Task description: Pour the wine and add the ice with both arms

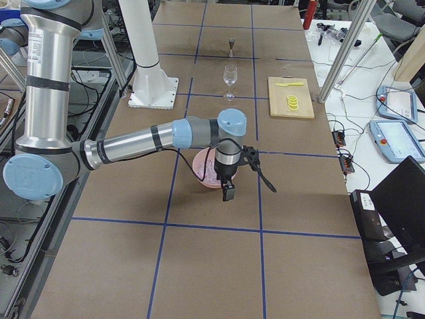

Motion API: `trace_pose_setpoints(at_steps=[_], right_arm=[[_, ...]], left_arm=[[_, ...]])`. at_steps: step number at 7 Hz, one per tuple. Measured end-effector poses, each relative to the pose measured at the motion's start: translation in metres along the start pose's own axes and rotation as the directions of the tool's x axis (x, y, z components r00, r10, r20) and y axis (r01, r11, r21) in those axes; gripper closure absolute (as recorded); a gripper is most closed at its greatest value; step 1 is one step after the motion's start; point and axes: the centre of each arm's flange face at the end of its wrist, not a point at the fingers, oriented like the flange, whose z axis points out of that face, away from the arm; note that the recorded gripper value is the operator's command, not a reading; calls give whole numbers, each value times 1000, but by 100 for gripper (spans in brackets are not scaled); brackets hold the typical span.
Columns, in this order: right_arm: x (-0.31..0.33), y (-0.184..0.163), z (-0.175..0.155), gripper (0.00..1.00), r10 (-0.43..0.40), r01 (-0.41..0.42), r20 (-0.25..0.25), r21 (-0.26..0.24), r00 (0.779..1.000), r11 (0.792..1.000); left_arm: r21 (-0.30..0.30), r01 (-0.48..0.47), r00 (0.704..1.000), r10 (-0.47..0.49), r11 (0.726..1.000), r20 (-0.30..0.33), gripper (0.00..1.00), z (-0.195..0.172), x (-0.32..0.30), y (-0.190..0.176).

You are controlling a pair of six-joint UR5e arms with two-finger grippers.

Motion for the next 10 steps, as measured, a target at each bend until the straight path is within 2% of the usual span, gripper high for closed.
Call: trace_pose_setpoints(at_steps=[2, 3, 5, 10], right_arm=[[49, 50, 29, 0, 109, -110, 67, -1, 992, 994], [64, 69, 41, 0, 154, -153, 80, -19, 985, 988], [75, 84, 50, 0, 188, -186, 86, -34, 978, 982], [83, 97, 52, 0, 212, -210, 85, -35, 974, 977]], left_arm=[[0, -3, 1000, 3, 1000, 0, 0, 0, 0, 0], [-1, -6, 1000, 6, 1000, 0, 0, 0, 0, 0], [4, -16, 1000, 16, 1000, 1, 0, -2, 3, -2], [6, -22, 1000, 22, 1000, 3, 0, -3, 4, -2]])
